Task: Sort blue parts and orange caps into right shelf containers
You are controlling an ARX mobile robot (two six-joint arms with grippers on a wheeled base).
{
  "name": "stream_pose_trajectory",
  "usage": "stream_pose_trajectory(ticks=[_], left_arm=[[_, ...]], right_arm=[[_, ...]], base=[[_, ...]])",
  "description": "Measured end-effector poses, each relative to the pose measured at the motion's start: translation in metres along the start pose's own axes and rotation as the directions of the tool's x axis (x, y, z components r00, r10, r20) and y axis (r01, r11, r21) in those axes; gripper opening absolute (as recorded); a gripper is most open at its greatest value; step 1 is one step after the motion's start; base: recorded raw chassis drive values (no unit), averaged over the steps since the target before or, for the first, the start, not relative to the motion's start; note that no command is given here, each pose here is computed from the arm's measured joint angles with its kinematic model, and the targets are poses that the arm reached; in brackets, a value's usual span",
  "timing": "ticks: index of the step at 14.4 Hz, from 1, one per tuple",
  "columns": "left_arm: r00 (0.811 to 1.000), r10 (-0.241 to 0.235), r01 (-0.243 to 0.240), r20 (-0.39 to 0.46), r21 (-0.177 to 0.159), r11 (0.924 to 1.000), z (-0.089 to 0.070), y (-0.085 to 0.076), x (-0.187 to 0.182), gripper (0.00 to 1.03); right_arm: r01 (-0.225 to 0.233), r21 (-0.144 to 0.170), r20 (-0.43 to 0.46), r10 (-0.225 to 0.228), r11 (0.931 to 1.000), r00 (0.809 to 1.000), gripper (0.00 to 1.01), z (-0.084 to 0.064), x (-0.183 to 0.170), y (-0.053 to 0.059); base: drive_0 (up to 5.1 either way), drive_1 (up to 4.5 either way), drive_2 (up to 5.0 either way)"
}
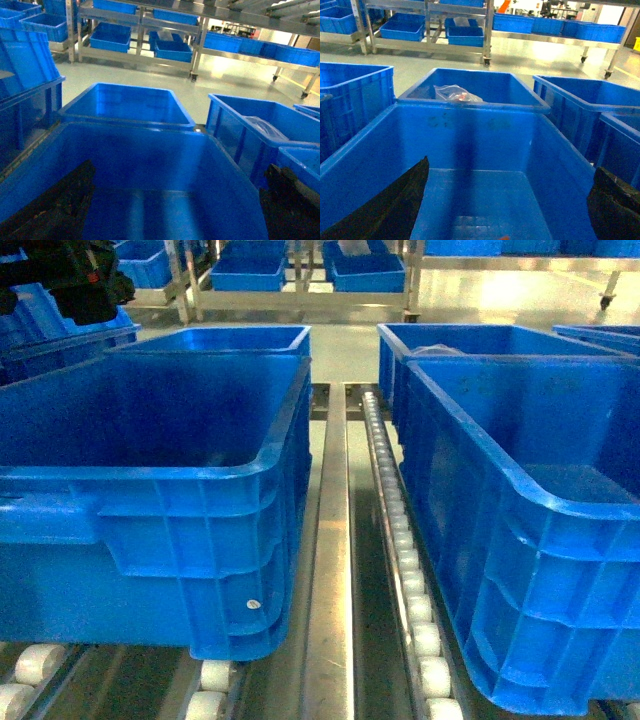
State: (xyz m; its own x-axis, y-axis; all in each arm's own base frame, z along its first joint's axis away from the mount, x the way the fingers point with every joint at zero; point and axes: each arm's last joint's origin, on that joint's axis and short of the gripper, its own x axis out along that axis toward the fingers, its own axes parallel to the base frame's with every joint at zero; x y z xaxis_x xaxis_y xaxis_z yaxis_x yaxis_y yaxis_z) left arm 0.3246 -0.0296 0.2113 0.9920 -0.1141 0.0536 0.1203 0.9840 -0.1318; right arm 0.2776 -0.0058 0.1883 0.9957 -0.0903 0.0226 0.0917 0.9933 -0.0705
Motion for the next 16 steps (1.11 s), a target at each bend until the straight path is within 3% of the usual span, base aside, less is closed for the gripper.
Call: stream_pose_trajectory(ticks=[7,9,10,12,15,16], left_arm=[[1.0,0.011,-0.011,0.01,-0.016,0.9998,0.002,0.0,-0.014,0.98],[0.996,0.076,-0.075,-0.041,0.02,0.997,0.0,0.001,-0.017,0.9],[0.993,0.107,-0.104,-0.048,0.067,0.9923,-0.005,0.003,-0.031,0.79],[0.992,0.12,-0.116,-0.034,0.111,0.987,-0.009,0.007,-0.064,0.54],[0.992,0.111,-0.103,-0.055,0.12,0.9874,-0.021,0.017,-0.107,0.12],[0.991,0.128,-0.122,-0.048,0.119,0.9853,-0.021,0.02,-0.117,0.01]], right_arm=[[-0.01,0.001,0.017,0.01,1.0,1.0,0.98,0.004,-0.003,0.0],[-0.052,0.013,-0.023,0.052,0.9986,0.998,0.92,0.002,-0.005,0.002],[-0.079,0.035,-0.034,0.08,0.9962,0.996,0.81,-0.002,-0.018,0.003],[-0.088,0.054,-0.021,0.089,0.9946,0.996,0.55,-0.004,-0.045,0.002],[-0.089,0.057,-0.035,0.091,0.9944,0.995,0.13,-0.013,-0.078,0.0],[-0.089,0.057,-0.03,0.09,0.9944,0.995,0.0,-0.013,-0.086,-0.001]], base=[[0.0,0.0,0.0],[0.0,0.0,0.0],[0.0,0.0,0.0],[0.0,0.0,0.0],[0.0,0.0,0.0],[0.0,0.0,0.0]])
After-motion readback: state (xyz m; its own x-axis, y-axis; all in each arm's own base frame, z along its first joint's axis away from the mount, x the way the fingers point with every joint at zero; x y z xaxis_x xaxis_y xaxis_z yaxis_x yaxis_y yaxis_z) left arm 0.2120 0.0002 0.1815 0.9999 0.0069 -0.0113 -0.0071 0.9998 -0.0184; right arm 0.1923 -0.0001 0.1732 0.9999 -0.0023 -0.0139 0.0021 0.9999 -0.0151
